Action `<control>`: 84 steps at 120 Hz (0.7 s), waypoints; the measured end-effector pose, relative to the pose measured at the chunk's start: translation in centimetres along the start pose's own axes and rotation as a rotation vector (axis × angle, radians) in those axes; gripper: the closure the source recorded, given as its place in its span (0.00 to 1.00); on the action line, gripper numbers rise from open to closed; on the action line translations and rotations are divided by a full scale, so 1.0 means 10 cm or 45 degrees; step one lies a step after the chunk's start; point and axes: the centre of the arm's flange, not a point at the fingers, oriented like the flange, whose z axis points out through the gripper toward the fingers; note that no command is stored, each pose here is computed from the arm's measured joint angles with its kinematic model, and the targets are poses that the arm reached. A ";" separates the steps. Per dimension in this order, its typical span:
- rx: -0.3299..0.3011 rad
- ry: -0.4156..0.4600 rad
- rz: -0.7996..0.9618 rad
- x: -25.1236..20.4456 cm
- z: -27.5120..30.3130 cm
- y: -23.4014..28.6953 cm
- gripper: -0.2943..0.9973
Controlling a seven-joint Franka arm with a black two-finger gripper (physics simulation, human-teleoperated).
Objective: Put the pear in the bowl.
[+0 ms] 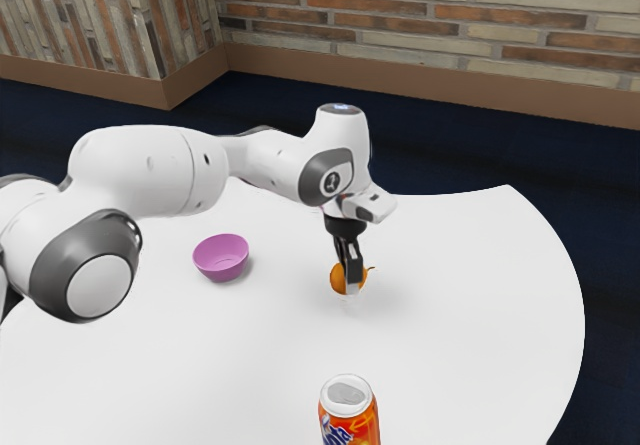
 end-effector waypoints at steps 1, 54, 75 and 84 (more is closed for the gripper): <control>0.005 0.003 -0.002 -0.01 -0.03 -0.01 0.46; 0.048 -0.128 -0.414 -1.96 -0.70 -0.98 0.46; 0.026 -0.167 -0.452 -2.06 -0.47 -1.11 0.46; 0.038 -0.157 -0.467 -2.08 -0.48 -1.22 0.46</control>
